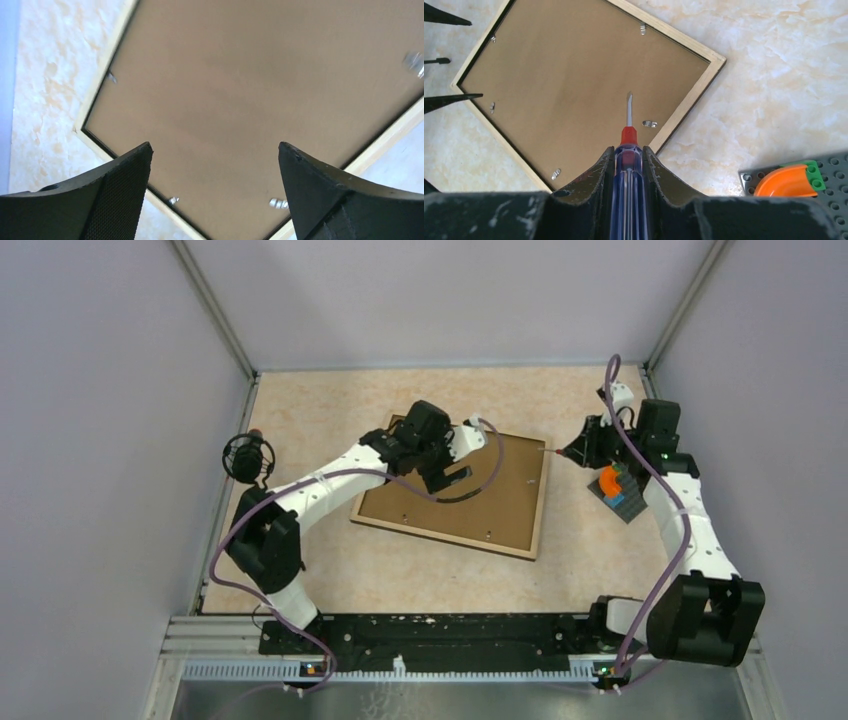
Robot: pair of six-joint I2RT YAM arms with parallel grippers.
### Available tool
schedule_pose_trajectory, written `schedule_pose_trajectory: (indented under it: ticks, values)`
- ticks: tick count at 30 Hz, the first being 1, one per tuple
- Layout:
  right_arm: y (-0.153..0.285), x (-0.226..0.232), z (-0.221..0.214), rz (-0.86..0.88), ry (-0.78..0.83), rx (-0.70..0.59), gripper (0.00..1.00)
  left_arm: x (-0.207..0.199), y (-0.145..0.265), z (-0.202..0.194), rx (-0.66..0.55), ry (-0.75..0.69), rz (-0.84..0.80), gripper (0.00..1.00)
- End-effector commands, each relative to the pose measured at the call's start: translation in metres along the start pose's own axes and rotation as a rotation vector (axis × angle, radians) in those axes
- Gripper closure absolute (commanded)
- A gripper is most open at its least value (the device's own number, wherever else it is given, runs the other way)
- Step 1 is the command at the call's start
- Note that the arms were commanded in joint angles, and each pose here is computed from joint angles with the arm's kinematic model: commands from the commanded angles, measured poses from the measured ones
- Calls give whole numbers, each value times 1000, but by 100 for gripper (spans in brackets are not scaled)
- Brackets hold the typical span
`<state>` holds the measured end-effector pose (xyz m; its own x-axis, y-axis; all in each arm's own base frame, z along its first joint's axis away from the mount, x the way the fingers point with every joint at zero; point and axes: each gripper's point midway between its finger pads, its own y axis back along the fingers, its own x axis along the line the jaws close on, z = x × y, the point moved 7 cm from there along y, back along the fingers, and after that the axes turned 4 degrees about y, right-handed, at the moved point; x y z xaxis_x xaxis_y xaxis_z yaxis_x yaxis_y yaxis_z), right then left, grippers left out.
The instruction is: Take the photo out of the frame
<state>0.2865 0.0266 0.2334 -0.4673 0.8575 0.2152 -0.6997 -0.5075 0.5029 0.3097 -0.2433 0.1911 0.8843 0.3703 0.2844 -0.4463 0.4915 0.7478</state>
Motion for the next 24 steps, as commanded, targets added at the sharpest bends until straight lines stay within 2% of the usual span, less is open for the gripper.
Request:
schedule_pose_trajectory:
  ticks: [1, 4, 8, 12, 19, 24]
  values:
    - [15, -3, 25, -38, 19, -106, 100, -31, 5, 69, -210, 212, 19, 1]
    - [21, -13, 31, -72, -6, -115, 100, -63, -5, 98, -296, 195, 80, 1]
    - [31, -31, 46, -118, -57, -159, 100, -106, -43, 124, -259, 227, 58, 1]
    - [33, -46, 50, -144, -105, -176, 100, -131, -72, 143, -255, 321, 72, 1]
    - [33, -55, 42, -139, -141, -187, 100, -147, -120, 145, -225, 475, 132, 1]
    - [31, -57, 38, -139, -144, -180, 100, -152, -141, 143, -215, 533, 171, 1]
